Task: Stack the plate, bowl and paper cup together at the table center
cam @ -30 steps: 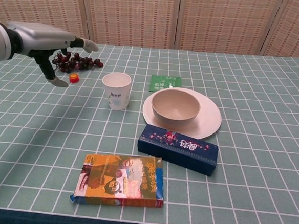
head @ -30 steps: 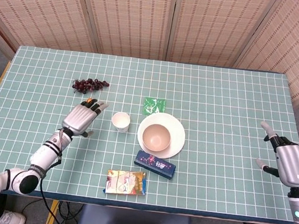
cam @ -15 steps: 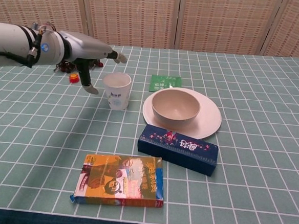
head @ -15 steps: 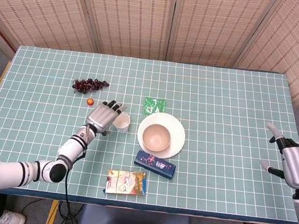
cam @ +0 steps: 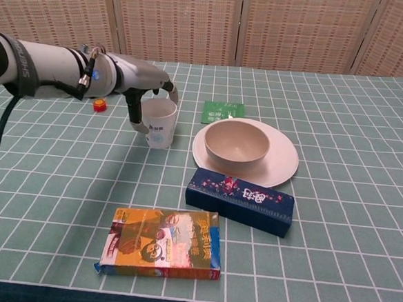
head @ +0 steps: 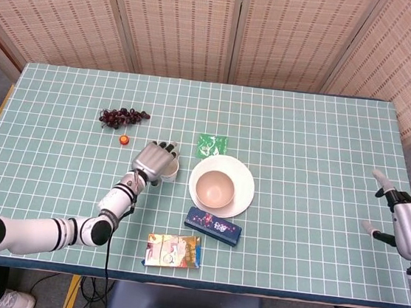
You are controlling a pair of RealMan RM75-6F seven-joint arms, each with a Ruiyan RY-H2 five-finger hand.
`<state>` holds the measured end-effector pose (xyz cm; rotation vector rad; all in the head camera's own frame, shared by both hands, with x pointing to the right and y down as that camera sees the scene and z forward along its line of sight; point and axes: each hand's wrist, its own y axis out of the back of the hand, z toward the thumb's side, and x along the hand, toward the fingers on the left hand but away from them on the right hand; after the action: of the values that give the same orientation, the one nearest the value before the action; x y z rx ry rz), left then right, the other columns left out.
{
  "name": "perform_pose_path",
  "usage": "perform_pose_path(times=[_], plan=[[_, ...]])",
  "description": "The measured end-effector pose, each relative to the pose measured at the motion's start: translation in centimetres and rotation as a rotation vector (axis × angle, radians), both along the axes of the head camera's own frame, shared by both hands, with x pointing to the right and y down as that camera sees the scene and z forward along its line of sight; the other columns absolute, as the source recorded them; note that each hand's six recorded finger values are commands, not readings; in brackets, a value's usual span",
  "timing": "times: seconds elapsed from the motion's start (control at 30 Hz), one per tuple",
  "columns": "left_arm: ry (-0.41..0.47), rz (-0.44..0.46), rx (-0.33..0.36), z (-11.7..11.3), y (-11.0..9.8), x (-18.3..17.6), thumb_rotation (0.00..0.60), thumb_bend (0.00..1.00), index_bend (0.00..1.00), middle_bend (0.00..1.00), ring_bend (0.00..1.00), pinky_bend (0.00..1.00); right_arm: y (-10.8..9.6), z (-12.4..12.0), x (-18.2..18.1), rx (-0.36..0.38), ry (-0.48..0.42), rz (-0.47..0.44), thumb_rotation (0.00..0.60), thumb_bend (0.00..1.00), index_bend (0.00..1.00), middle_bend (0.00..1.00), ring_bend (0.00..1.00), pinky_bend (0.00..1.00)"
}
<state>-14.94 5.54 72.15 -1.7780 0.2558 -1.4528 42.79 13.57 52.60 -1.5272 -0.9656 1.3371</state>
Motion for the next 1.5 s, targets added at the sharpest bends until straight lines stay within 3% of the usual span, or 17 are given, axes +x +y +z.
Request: perform_pose_path(times=[0.4,0.73,1.13,1.37,1.5], plan=[[0.030,0.001,0.027,0.5,-0.2,0.7,0.600,0.22,0.31,0.28,0.37,0.46,-0.1,0.3,0.3,-0.008,0.000,0.012,0.600,0.00,0.13,0.40,0.46,0.69],[0.070,0.019,0.029,-0.7,-0.1,0.9,0.600,0.22,0.35,0.36,0.41,0.52,-0.2,0.3,0.3,-0.005,-0.004,0.015,0.600,0.00,0.13,0.40,0.46,0.69],[0.204,0.022,0.047,-5.6,-0.1,1.7,0.600,0.22,0.36,0.36,0.41,0.53,-0.1,0.0,0.3,0.005,-0.007,0.016,0.600,0.00,0.13,0.40,0.46,0.69],[0.356,0.002,0.017,-9.2,0.5,4.1,0.600,0.22,0.35,0.36,0.41,0.53,0.0,-0.3,0.4,0.010,-0.005,0.020,0.600,0.00,0.13,0.40,0.46,0.69],[0.390,0.016,0.019,-10.0,0.8,5.7,0.600,0.22,0.35,0.36,0.41,0.53,0.1,-0.3,0.4,0.010,-0.005,0.022,0.600,0.00,0.13,0.40,0.46,0.69]])
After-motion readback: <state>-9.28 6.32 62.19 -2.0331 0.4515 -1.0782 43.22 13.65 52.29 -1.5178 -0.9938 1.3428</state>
